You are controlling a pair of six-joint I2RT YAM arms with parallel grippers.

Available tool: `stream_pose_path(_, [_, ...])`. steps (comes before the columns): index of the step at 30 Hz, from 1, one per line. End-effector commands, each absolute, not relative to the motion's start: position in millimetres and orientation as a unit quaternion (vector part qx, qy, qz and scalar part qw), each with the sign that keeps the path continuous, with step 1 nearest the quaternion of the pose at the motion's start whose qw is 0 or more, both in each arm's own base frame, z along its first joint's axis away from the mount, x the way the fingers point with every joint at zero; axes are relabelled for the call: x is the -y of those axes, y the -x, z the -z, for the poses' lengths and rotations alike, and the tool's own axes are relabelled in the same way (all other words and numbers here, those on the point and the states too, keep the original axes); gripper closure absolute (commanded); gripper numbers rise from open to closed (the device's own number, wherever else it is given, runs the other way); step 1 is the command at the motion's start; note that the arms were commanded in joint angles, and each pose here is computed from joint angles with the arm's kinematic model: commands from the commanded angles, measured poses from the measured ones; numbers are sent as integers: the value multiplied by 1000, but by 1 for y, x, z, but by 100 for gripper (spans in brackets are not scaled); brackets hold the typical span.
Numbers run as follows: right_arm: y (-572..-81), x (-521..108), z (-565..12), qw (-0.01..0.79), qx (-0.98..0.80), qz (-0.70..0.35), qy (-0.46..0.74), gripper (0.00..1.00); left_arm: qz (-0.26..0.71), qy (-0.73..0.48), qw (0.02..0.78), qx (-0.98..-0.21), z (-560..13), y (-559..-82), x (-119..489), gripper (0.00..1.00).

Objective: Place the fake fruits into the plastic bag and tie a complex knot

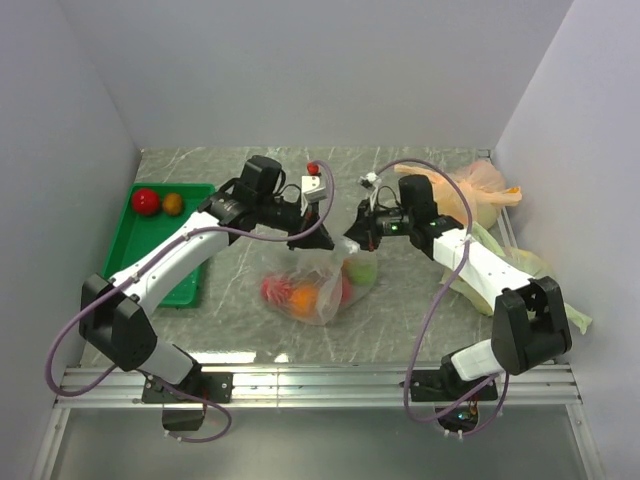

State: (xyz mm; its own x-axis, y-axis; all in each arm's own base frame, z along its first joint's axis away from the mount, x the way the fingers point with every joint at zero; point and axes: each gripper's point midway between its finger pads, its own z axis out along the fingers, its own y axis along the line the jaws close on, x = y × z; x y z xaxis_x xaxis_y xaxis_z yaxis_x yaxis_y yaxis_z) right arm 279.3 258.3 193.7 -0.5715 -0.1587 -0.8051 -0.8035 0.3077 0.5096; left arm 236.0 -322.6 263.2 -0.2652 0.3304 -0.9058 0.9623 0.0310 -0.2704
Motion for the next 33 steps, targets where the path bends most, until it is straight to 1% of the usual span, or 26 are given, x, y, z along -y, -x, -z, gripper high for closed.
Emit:
stream_pose_path(1, [-272,-273,-208,339,-713,-484,379,100,456,-514,342,-641,-261,-248,324,99])
stream_pose_path(4, [-255,-273,-202,316,-704,-489,406,100,442,-485,347,-670,-251,-263,324,100])
stream_pose_path(5, [-253,-272,-198,317,-698,-484,422,100,445,-475,346,-676,-248,-268,322,99])
stream_pose_path(6, [-245,-271,-194,301,-699,-489,426,99,458,-455,338,-685,-248,-269,321,99])
stream_pose_path(7, [-243,-270,-192,297,-699,-491,428,93,469,-449,343,-679,-252,-273,321,100])
stream_pose_path(9, [-236,-268,-188,293,-692,-492,439,86,478,-440,335,-682,-248,-272,319,100])
stream_pose_path(10, [-236,-267,-187,294,-690,-493,441,80,479,-442,336,-680,-248,-271,319,99])
stream_pose_path(11, [-234,-266,-186,297,-684,-492,448,76,478,-443,338,-678,-247,-271,319,100])
stream_pose_path(12, [-232,-266,-186,297,-681,-495,451,69,477,-442,342,-678,-248,-272,318,99])
stream_pose_path(15, [-232,-266,-189,298,-674,-498,457,55,471,-444,345,-680,-245,-274,318,100])
stream_pose_path(16, [-233,-268,-191,298,-672,-500,457,54,468,-444,346,-681,-245,-274,318,99])
stream_pose_path(19, [-238,-273,-198,292,-677,-513,440,42,463,-445,353,-680,-245,-276,317,100])
stream_pose_path(22, [-244,-278,-201,280,-683,-525,424,41,462,-449,359,-676,-247,-274,321,99])
stream_pose_path(23, [-245,-281,-201,273,-687,-529,417,37,461,-452,360,-674,-247,-274,323,100])
stream_pose_path(29, [-252,-287,-203,264,-692,-539,402,37,452,-471,359,-667,-243,-265,334,99])
stream_pose_path(32, [-254,-288,-202,267,-687,-539,408,57,451,-469,356,-671,-242,-264,332,99])
stream_pose_path(33, [-253,-288,-200,264,-690,-537,408,67,450,-467,357,-672,-244,-264,332,100])
